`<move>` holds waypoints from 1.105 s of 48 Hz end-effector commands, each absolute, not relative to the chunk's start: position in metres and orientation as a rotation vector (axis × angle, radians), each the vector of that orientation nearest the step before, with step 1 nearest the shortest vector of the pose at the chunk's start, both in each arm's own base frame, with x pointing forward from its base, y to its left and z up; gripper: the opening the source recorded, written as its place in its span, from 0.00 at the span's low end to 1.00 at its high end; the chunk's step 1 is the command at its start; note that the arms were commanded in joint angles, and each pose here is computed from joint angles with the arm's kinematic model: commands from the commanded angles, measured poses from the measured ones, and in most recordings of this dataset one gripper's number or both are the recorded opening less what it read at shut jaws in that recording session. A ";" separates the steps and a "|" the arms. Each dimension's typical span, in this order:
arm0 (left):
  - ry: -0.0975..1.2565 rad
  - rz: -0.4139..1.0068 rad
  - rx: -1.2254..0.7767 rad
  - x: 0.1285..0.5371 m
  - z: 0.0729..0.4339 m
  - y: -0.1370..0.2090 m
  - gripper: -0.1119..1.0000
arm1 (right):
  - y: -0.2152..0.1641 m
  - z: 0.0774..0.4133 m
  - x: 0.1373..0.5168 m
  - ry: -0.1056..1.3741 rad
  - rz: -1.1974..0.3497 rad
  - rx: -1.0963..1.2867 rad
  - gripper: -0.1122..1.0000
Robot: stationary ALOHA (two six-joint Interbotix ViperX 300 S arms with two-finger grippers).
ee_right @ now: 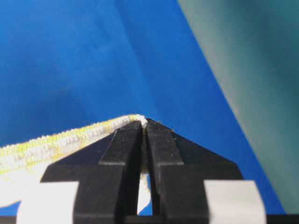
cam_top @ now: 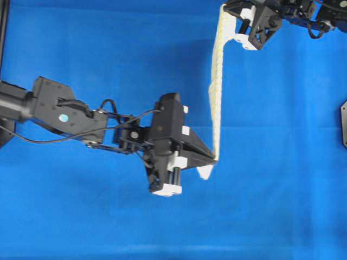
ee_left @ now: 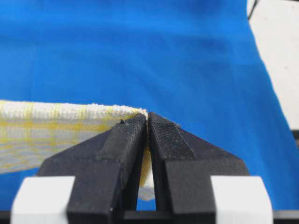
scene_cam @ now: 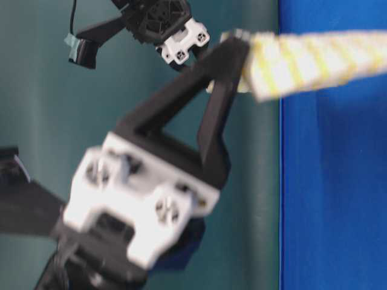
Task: Fold the yellow towel.
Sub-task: 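Lift the strip and rotate it vertical, right gripper moving to top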
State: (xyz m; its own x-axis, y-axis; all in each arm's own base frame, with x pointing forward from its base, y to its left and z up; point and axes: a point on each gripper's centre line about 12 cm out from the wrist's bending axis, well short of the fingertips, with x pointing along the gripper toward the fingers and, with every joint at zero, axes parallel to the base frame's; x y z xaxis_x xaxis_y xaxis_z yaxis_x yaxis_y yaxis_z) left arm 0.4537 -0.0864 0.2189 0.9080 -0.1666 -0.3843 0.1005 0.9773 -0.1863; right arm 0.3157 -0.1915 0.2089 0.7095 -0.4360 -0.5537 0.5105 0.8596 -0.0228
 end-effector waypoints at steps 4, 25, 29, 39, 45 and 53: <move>0.349 -0.169 -0.157 0.472 0.237 -0.100 0.12 | -0.208 0.225 0.318 0.529 -0.561 0.124 0.12; 0.378 -0.151 -0.143 0.480 0.219 -0.094 0.12 | -0.212 0.224 0.319 0.532 -0.566 0.125 0.12; 0.388 -0.152 -0.132 0.478 0.215 -0.093 0.12 | -0.212 0.221 0.319 0.538 -0.565 0.127 0.12; 0.391 -0.150 -0.128 0.471 0.204 -0.092 0.12 | -0.214 0.209 0.326 0.537 -0.553 0.127 0.12; 0.395 -0.147 -0.127 0.461 0.196 -0.089 0.12 | -0.213 0.202 0.332 0.539 -0.542 0.129 0.12; 0.394 -0.140 -0.129 0.452 0.192 -0.085 0.12 | -0.214 0.196 0.342 0.552 -0.529 0.129 0.12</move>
